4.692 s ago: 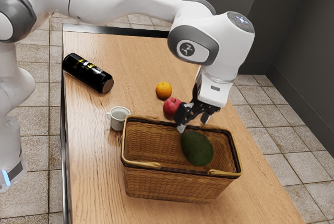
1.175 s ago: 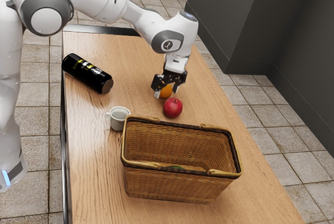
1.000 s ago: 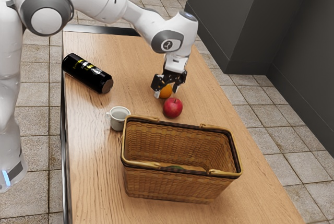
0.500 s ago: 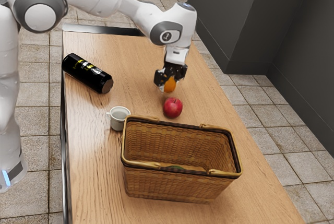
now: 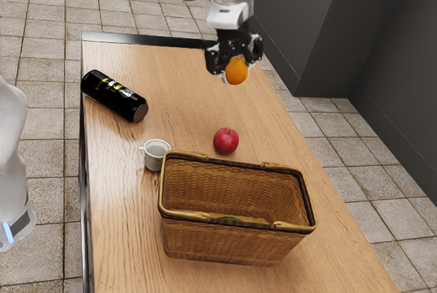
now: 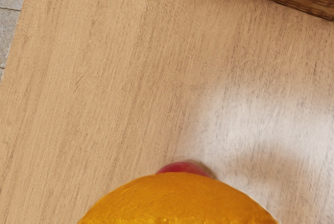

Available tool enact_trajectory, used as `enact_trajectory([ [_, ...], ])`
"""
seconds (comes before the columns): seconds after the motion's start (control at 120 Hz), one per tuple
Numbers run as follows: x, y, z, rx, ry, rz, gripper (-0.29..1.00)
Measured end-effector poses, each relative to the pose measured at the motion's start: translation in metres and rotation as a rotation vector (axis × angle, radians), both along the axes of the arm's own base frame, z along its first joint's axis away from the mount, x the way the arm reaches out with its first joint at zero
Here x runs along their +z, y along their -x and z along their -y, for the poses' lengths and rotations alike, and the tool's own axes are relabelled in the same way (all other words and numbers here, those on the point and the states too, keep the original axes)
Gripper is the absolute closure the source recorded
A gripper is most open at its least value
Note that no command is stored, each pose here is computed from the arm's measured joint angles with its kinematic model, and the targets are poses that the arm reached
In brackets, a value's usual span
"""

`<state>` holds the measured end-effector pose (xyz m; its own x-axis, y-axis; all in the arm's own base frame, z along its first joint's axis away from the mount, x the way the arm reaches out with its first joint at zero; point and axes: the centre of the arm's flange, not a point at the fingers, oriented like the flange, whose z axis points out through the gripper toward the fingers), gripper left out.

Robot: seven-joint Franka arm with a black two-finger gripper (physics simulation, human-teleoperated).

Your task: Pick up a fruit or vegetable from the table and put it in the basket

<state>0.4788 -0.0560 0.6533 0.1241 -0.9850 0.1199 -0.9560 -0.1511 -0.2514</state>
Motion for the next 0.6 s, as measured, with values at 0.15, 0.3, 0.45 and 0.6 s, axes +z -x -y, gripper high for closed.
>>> enact_trajectory([
  [0.15, 0.001, 0.024, 0.103, -0.138, -0.042, -0.015, 0.38],
  [0.3, -0.039, 0.02, 0.159, -0.192, -0.061, -0.093, 0.38],
  [0.45, -0.071, 0.012, 0.187, -0.207, -0.058, -0.144, 0.38],
  [0.6, -0.085, 0.01, 0.201, -0.2, -0.058, -0.159, 0.38],
])
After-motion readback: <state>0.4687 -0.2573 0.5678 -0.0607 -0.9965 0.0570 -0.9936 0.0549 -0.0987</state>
